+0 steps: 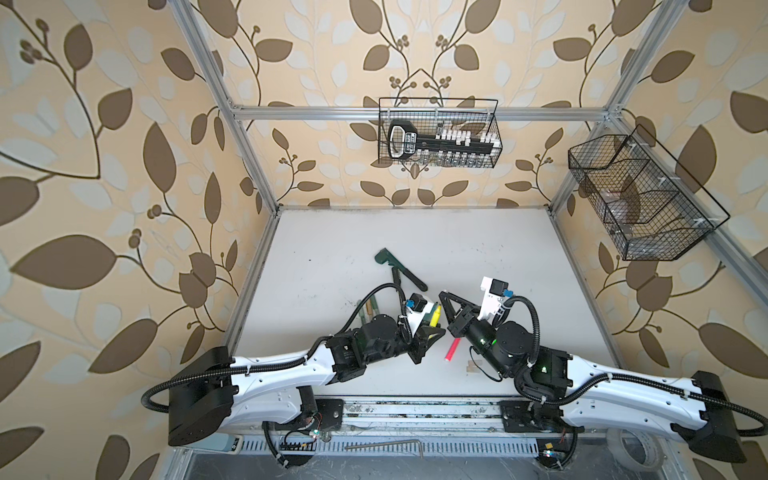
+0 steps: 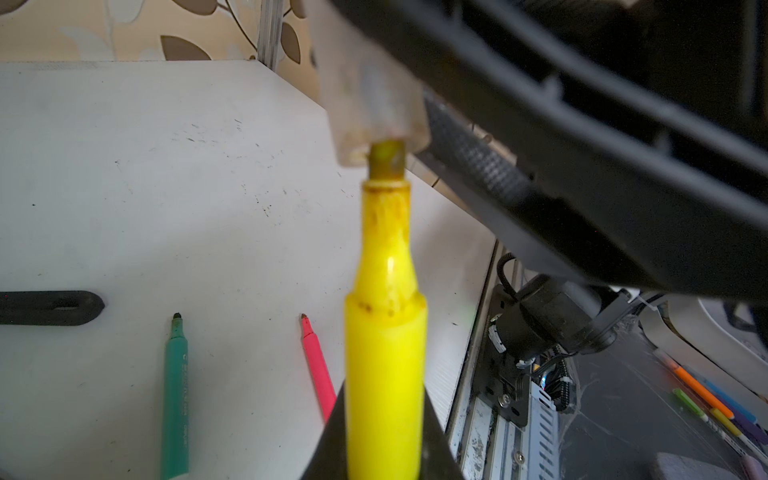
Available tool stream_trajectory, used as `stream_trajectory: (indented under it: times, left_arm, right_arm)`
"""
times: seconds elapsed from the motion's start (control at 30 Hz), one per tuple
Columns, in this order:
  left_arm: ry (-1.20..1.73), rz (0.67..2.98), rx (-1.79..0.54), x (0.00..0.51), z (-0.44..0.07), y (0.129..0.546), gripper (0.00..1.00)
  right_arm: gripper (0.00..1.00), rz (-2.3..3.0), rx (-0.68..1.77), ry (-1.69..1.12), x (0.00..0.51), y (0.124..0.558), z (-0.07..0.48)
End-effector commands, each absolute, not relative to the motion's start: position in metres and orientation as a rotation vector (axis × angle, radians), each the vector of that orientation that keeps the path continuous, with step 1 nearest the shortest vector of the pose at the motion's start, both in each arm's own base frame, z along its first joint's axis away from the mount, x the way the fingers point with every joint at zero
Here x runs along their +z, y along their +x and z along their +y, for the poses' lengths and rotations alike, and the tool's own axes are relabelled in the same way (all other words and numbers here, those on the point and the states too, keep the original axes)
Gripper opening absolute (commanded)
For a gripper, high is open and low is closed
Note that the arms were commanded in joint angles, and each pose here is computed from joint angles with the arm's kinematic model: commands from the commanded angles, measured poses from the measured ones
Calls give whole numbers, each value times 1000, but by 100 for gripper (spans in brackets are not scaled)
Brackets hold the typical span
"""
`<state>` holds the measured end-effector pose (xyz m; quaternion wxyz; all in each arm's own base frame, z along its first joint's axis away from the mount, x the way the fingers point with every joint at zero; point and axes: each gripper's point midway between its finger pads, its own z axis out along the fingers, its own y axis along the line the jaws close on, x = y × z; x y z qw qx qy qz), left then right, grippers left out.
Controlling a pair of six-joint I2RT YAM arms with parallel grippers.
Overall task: Insert the pens into the pen caps
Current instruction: 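Move the right gripper with the cap above the highlighter tip, then lower the translucent cap onto the highlighter tip with the right gripper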
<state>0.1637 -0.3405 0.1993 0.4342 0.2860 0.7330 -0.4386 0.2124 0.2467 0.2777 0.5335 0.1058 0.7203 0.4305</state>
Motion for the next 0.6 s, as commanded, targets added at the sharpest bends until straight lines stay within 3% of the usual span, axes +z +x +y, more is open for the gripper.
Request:
stream_trajectory:
  times: [0.0,0.57]
  left_arm:
    - [675,1775,-1094,213,-339,170,0]
    - [584,1761,-1074,223,-324,175,0]
  right_arm:
    - [0,1690,1041,260,291,212,248]
    - [0,1777,922,155,254,194,256]
